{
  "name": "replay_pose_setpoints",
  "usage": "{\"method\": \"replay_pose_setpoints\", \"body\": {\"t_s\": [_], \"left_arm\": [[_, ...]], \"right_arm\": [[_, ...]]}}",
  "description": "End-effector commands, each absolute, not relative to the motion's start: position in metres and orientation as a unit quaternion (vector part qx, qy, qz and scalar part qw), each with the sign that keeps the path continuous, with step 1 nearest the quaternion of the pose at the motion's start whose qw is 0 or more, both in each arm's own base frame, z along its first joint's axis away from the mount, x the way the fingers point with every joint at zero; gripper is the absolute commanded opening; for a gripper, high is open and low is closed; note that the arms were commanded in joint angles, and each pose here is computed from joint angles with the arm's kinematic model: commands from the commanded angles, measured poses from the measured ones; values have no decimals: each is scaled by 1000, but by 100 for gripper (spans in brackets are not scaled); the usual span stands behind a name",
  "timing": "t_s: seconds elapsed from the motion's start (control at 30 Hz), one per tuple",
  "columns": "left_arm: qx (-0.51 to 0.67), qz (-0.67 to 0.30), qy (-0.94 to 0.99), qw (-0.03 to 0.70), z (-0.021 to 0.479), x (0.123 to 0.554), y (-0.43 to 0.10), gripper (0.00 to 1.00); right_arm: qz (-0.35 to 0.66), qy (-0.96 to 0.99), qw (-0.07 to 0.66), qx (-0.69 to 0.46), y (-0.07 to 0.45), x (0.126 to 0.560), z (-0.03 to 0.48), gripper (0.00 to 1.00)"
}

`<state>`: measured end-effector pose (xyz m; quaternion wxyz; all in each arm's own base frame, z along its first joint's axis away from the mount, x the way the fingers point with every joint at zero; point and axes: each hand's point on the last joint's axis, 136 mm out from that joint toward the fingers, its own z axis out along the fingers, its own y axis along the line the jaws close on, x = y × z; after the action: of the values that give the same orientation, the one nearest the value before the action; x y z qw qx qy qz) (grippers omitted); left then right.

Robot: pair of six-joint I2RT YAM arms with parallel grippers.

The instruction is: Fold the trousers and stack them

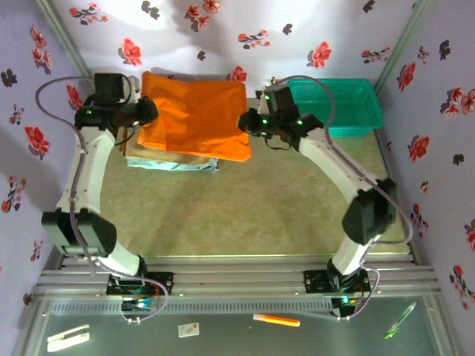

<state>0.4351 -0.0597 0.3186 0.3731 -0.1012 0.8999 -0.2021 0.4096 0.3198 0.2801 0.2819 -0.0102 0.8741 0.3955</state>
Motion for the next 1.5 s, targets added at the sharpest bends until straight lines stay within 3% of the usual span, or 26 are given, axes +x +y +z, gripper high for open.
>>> {"method": "replay_pose_setpoints", "body": {"t_s": [0.0, 0.4, 0.47, 0.53, 0.57, 0.67, 0.8, 1.07, 1.23, 1.47], "left_arm": [[-117, -188, 887, 404, 331, 466, -19, 0], [-211, -178, 911, 308, 189, 537, 58, 0], [-228, -169, 910, 302, 176, 538, 70, 0], [-232, -165, 913, 292, 170, 536, 78, 0], [-231, -161, 915, 290, 169, 535, 82, 5], [-237, -164, 914, 284, 168, 532, 87, 51], [-230, -162, 914, 294, 196, 523, 85, 70], [-234, -132, 908, 321, 271, 472, 76, 72], [-240, -157, 890, 355, 269, 429, 26, 66], [-246, -182, 873, 380, 252, 373, 0, 66]], "right_arm": [[434, 860, 269, -13, 347, 428, 284, 0], [427, 889, 164, 37, 395, 496, 144, 0], [424, 892, 149, 44, 393, 498, 127, 9], [432, 889, 144, 52, 391, 501, 122, 27], [433, 889, 143, 51, 390, 501, 121, 31], [434, 888, 147, 44, 388, 499, 132, 39], [438, 884, 162, 27, 384, 492, 160, 48], [415, 890, 188, 29, 364, 480, 170, 56], [444, 876, 169, 89, 360, 488, 138, 56], [487, 861, 119, 87, 415, 479, 91, 62]]}}
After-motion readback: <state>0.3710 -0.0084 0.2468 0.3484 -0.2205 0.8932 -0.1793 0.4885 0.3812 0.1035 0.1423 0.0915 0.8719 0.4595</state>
